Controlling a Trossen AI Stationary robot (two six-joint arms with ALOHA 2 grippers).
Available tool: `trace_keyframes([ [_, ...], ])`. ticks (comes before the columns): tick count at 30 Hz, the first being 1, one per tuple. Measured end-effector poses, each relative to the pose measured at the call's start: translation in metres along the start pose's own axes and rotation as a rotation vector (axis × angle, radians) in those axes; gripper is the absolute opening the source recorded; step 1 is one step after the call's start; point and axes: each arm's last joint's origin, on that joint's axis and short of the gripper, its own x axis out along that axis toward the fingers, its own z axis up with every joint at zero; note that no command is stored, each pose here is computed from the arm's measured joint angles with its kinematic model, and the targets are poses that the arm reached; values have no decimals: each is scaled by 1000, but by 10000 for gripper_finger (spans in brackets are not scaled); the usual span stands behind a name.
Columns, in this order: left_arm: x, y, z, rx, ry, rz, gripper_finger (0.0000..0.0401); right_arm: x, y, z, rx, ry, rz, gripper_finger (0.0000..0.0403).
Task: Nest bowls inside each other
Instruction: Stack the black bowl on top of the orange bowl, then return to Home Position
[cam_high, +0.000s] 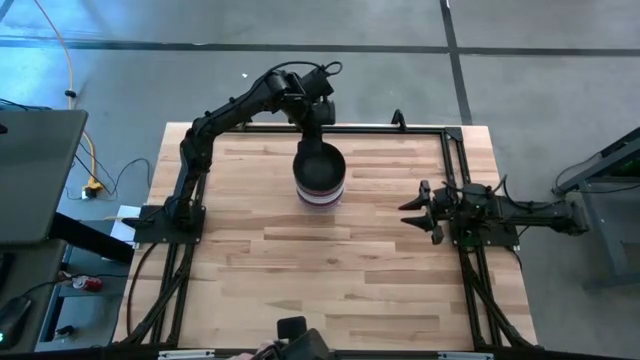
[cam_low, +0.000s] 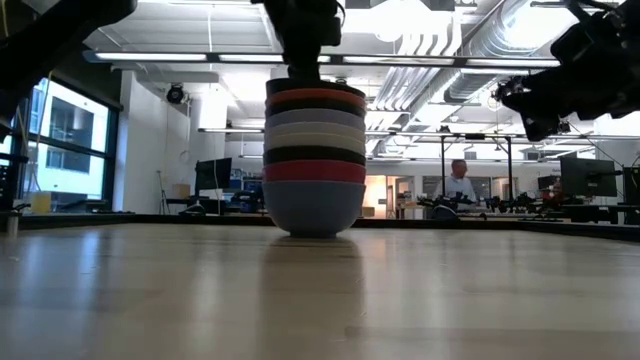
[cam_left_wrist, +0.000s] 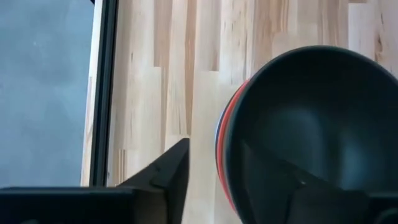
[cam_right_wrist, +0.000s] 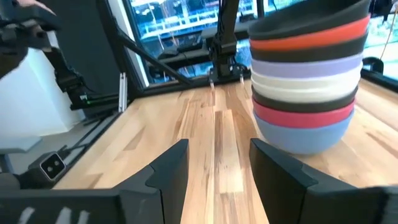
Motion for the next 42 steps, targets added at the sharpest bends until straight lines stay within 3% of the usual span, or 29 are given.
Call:
trace_keyframes([
  [6, 0, 0, -3, -10, 5, -49, 54, 3, -2, -4, 9, 51, -29, 161],
  [10, 3, 2, -5, -21, 23, -73, 22, 5, -2, -5, 12, 63, -35, 161],
  [18, 6, 1, -5, -25, 35, -76, 26, 5, -3, -5, 18, 62, -35, 161],
  [23, -1, 0, -6, -24, 24, -73, 58, 5, -2, -1, -18, 19, -28, 161],
  [30, -64, -19, -8, 116, -260, -230, 129, 3, 2, 20, -186, -202, -5, 161],
  [35, -120, -34, -23, 178, -398, -174, 156, 3, 2, 22, -205, -223, -33, 161],
  [42, -194, -58, -59, 191, -536, -89, 156, 3, 2, 24, -218, -239, -37, 161],
])
